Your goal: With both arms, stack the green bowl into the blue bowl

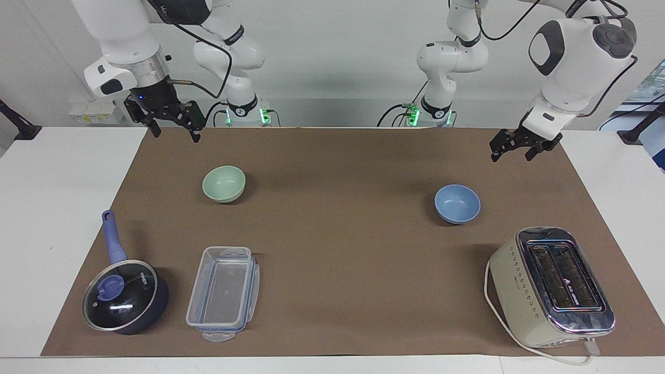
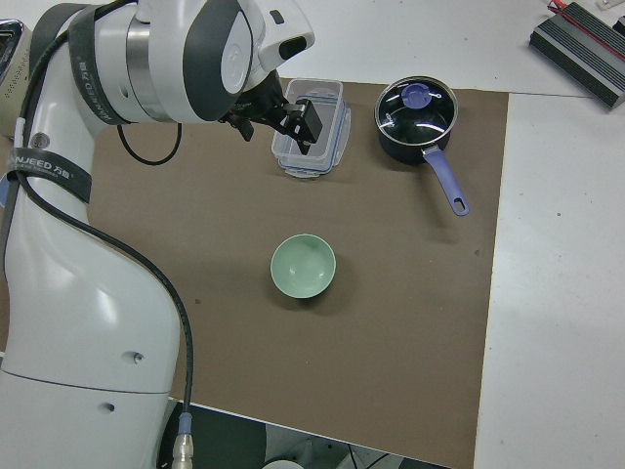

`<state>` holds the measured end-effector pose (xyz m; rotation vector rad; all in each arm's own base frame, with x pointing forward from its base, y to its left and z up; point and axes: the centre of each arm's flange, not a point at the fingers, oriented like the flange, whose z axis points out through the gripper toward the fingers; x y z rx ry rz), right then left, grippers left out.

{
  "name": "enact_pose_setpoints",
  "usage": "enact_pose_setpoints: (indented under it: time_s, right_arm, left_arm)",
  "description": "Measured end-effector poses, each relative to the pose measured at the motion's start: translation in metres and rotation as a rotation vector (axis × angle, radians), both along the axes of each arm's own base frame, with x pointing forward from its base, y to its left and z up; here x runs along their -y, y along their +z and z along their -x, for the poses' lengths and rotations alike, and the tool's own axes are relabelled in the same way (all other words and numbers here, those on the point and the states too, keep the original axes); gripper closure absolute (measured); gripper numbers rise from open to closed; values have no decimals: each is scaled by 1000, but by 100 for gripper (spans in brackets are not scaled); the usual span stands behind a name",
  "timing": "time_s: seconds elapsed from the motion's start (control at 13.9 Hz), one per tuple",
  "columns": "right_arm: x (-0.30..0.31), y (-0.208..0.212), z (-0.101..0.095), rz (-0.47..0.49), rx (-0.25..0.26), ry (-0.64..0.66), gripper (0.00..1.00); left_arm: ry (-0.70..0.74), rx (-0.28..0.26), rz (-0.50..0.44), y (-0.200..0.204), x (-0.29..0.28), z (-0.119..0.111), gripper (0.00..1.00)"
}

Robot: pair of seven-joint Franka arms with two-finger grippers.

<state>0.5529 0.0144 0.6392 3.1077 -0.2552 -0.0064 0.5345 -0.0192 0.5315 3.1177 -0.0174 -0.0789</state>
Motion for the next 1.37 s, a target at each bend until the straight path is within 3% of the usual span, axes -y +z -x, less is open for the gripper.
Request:
enact_pose_setpoints:
  time_s: [0.36,1.37]
  right_arm:
    - [0,0,0,0,0,0,0]
    - [0,0,0,0,0,-1,0]
  left_arm:
    - [19,22,-1,-52,-1,4,0]
    - [136,116,1,-150,16,9,0]
